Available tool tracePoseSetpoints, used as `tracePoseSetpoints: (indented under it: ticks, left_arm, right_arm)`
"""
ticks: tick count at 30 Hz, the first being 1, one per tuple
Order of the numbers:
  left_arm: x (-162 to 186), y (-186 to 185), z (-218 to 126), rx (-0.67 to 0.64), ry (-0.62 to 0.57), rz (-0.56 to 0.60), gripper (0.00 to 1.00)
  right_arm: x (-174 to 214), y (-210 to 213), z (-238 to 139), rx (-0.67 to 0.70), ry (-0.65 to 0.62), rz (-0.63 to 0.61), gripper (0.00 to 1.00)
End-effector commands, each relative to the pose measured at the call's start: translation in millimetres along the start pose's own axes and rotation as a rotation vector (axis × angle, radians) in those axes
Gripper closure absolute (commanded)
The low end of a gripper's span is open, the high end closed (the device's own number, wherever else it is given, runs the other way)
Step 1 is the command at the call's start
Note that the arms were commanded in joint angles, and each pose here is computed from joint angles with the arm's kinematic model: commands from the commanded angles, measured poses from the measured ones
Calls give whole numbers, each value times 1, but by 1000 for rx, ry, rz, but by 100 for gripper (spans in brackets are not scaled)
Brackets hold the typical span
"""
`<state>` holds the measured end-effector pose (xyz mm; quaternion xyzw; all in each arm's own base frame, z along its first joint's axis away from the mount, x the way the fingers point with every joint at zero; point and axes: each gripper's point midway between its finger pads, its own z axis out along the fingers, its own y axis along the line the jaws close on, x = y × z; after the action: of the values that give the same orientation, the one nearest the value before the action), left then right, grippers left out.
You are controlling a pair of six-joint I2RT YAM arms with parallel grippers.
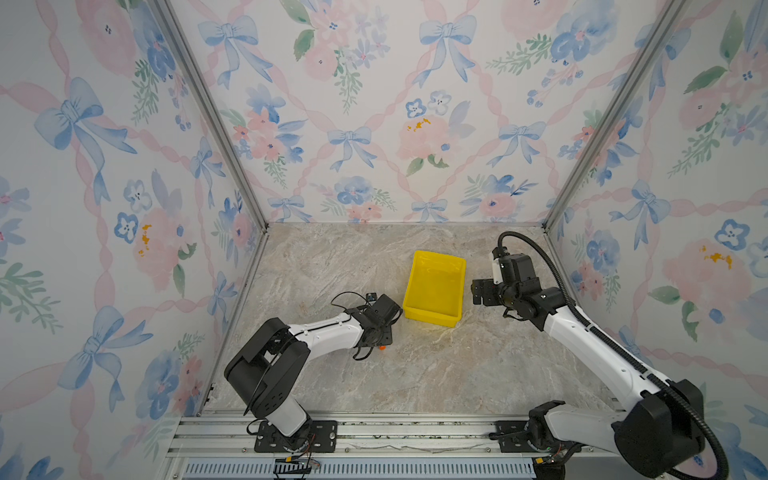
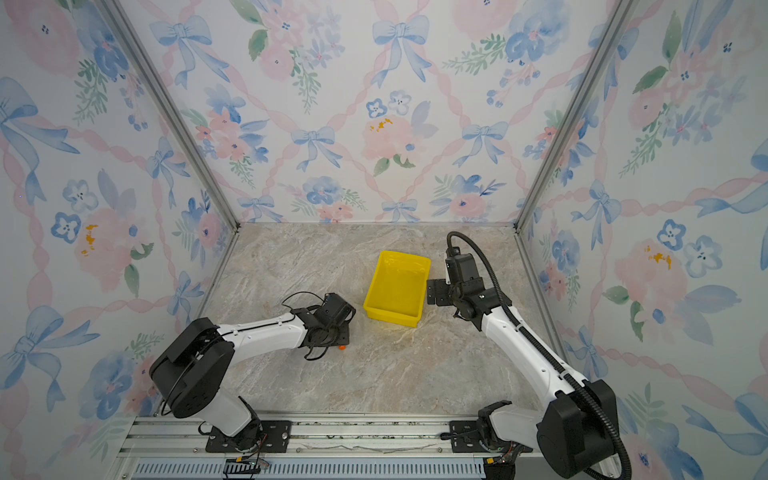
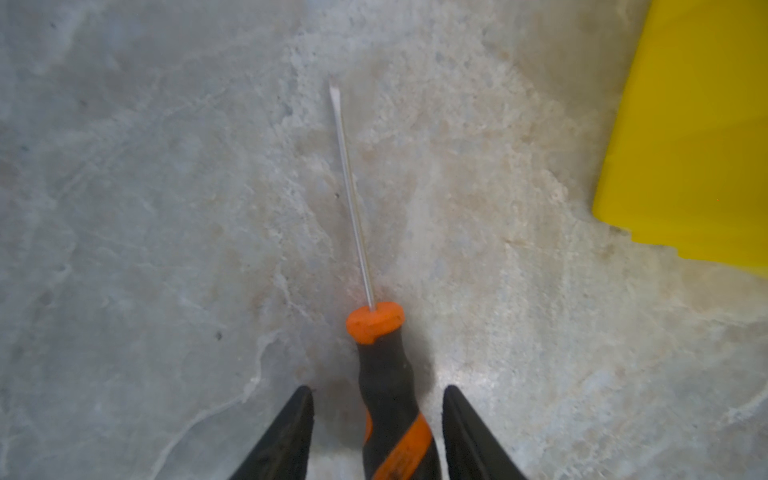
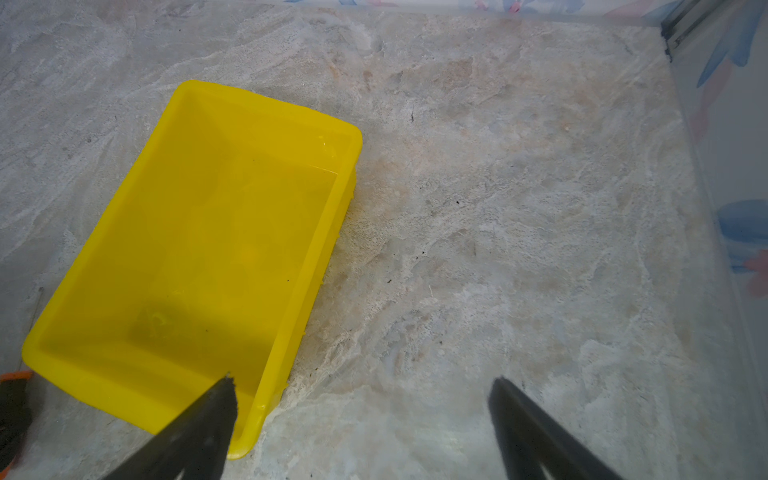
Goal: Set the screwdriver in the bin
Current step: 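Close the left gripper on the screwdriver's orange-and-black handle and lift it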
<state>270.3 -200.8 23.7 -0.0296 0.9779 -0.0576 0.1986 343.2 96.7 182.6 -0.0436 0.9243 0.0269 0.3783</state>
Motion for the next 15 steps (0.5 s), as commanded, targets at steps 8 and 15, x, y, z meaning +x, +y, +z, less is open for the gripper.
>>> tracePoseSetpoints:
  ticks: [8,15]
  left_arm:
    - [-2,1,-1,-53,15,37,75]
    - [-36,-15,-17,-17,-58,85,90]
  right_arm:
    - [3,-24,1,52,-9,49,3]
    - [-2,-28,7,58,-16,66,3]
